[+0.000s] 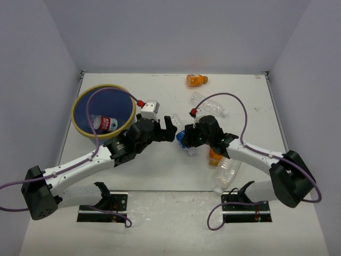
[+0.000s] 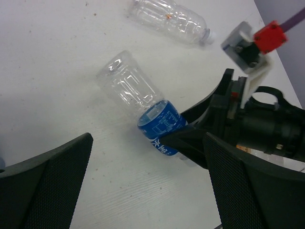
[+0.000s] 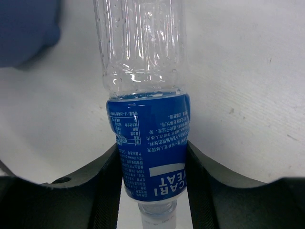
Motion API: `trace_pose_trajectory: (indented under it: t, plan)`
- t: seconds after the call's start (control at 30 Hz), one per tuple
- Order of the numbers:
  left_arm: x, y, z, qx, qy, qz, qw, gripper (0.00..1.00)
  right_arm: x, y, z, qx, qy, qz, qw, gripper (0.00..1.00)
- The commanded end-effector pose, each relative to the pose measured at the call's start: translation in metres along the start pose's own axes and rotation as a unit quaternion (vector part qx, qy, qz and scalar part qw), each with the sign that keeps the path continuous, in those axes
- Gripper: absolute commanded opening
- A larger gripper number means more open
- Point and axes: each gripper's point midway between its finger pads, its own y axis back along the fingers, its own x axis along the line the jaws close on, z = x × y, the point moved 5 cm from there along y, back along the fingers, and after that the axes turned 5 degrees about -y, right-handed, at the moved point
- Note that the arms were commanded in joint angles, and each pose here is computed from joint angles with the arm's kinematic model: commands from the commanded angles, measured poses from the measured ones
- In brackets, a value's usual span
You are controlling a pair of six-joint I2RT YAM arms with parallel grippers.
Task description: Put the plastic bottles in the bin
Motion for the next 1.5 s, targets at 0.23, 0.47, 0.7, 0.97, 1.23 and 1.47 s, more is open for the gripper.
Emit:
trace_pose_trajectory:
  t: [0.23,0.47,0.7,0.97,1.23,1.47]
  plan:
    - [-0.013,-0.004,0.015,-0.032,0.043,-0.022,0.998,1.0,0.061,0.065,0.029,-0.113,0.066,0.217,0.968,0.26]
    - [-0.02,-0.004,0.018,-0.039,0.052,-0.046,0.997,1.0,0.077,0.088,0.025,-0.127,0.089,0.286,0.946,0.26]
    - [-0.023,-0.004,0.022,-0.05,0.057,-0.057,0.996,1.0,0.082,0.097,0.022,-0.135,0.1,0.314,0.935,0.26]
    - [-0.027,0.0,0.025,-0.053,0.054,-0.073,0.994,0.8,0.083,0.101,0.023,-0.14,0.101,0.317,0.933,0.26]
    - [-0.025,0.004,0.031,-0.067,0.05,-0.072,0.994,0.11,0.083,0.101,0.023,-0.14,0.1,0.315,0.933,0.47]
    - [-0.002,0.026,0.082,-0.134,0.019,0.031,0.99,0.0,0.076,0.098,0.03,-0.144,0.082,0.273,0.948,0.99]
